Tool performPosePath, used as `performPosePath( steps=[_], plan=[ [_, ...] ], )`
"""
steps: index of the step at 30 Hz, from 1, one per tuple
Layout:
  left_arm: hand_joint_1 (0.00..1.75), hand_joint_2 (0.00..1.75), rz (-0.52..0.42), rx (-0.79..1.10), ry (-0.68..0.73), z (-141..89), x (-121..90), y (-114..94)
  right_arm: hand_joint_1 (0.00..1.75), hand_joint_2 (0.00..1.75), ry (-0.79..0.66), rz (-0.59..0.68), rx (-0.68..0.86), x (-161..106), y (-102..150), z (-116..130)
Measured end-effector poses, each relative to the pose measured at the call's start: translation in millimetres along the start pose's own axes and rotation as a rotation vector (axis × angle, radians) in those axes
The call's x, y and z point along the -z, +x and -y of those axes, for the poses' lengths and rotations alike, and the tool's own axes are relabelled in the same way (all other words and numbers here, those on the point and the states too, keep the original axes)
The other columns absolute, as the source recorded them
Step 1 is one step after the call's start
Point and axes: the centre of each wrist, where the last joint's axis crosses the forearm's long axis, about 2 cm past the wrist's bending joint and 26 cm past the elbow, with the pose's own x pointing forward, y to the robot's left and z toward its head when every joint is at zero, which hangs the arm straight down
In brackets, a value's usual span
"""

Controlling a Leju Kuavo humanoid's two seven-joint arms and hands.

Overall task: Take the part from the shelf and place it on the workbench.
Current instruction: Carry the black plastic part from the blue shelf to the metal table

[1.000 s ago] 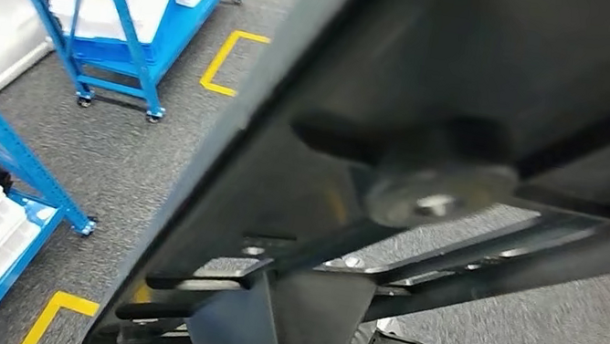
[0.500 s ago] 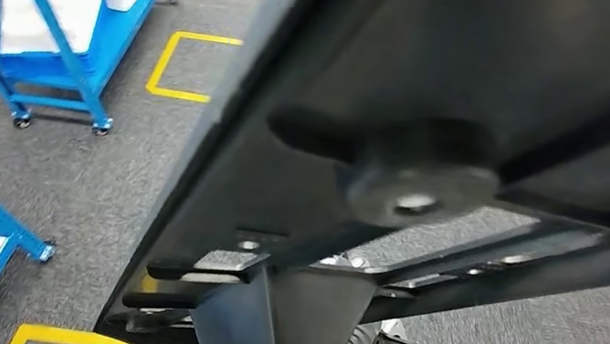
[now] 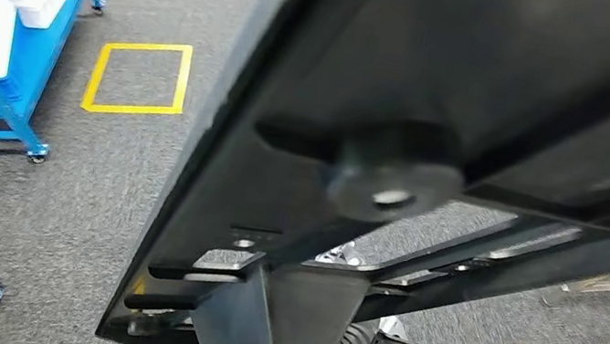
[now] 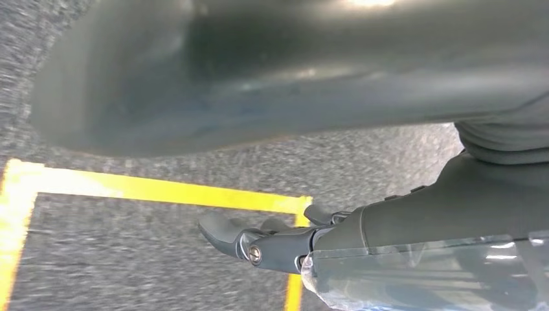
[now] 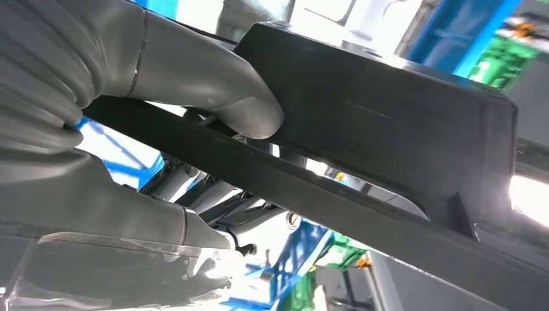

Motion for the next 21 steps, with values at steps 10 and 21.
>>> performPosePath(
  steps=[10, 21],
  plan=[
    [0.00, 0.00, 0.033, -0.025, -0.022, 4.5, -1.0, -1.4, 1.75, 1.75, 0.001, -0.049, -0.054, -5.9, -7.7, 5.8],
    [0.00, 0.00, 0.054, -0.030, -0.057, 13.4, -2.6, -0.9, 1.75, 1.75, 0.010, -0.112, -0.083, -13.3, -21.2, 10.8]
  ],
)
